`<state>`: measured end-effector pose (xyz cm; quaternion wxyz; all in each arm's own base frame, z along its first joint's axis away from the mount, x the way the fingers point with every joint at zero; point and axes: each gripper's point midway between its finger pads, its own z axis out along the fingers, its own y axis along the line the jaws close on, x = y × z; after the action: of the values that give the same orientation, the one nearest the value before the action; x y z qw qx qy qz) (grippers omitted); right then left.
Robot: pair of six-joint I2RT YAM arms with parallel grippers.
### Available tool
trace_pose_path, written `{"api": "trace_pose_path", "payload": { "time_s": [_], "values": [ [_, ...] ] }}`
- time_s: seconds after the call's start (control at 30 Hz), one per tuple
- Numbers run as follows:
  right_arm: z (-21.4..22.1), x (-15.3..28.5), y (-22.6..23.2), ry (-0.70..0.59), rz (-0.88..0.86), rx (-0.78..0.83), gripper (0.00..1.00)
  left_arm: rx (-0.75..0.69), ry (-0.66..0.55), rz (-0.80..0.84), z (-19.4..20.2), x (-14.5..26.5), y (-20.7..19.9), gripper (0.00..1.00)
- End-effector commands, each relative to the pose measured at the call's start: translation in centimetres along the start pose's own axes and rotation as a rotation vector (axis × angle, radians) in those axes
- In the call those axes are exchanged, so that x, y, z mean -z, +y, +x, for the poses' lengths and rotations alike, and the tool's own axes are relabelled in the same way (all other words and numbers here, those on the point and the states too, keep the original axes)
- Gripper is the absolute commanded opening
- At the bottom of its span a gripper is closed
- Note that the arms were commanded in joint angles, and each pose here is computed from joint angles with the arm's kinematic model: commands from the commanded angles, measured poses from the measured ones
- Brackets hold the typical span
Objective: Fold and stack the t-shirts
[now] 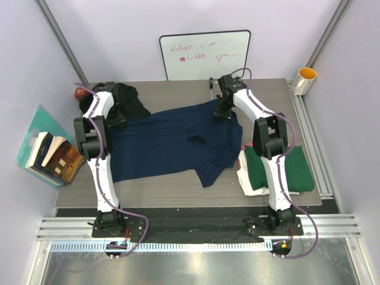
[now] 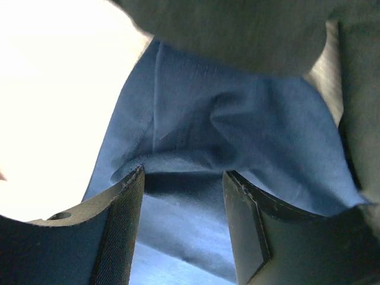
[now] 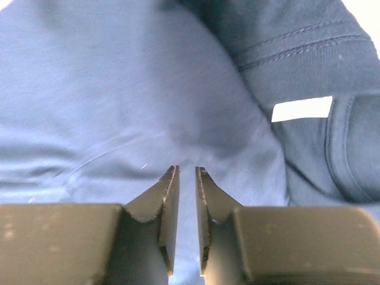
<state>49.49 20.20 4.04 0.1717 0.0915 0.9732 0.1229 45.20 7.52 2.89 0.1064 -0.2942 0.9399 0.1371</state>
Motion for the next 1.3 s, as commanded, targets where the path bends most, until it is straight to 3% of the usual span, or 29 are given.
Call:
{"api": "trace_pose_path", "payload": {
  "time_s": [0.0, 0.2, 0.37, 0.63, 0.73, 0.77, 0.9, 1.1, 1.27],
  "values": [
    [-5.6, 10.2, 4.3, -0.251, -0.158, 0.042, 0.25, 0.064, -0.165, 0.081, -3.1, 5.1, 0.5, 0.57],
    [-9.0, 15.7, 4.4, -0.396, -0.184, 0.041, 0.28, 0.151, -0.326, 0.115, -5.4, 10.4, 2.3, 0.6],
    [-8.0, 14.1, 2.5, -0.34, -0.154, 0.009, 0.27, 0.152, -0.269, 0.179, -4.1, 11.0, 1.2, 0.59],
    [-6.7, 13.9, 4.4, -0.261, -0.207, 0.041, 0.26, 0.065, -0.162, 0.247, 0.5, 11.7, -1.9, 0.57],
    [-2.9, 13.3, 3.5, -0.161, -0.172, 0.088, 0.28, 0.002, -0.098, 0.257, 5.5, 11.0, -2.6, 0.59],
    [-1.9, 13.5, 3.3, -0.148, -0.174, 0.092, 0.28, 0.021, -0.107, 0.284, 6.3, 12.1, -2.0, 0.59],
    [3.8, 15.7, 1.7, -0.104, -0.145, 0.155, 0.33, 0.038, -0.01, 0.247, 12.8, 9.8, 0.7, 0.59],
    [15.4, 16.0, -0.6, 0.121, -0.056, 0.28, 0.36, -0.013, 0.008, 0.202, 15.1, 9.5, 2.3, 0.59],
    [20.0, 18.7, -2.0, 0.148, -0.1, 0.281, 0.44, -0.056, 0.006, 0.207, 14.8, 9.8, 0.8, 0.59]
  ]
}}
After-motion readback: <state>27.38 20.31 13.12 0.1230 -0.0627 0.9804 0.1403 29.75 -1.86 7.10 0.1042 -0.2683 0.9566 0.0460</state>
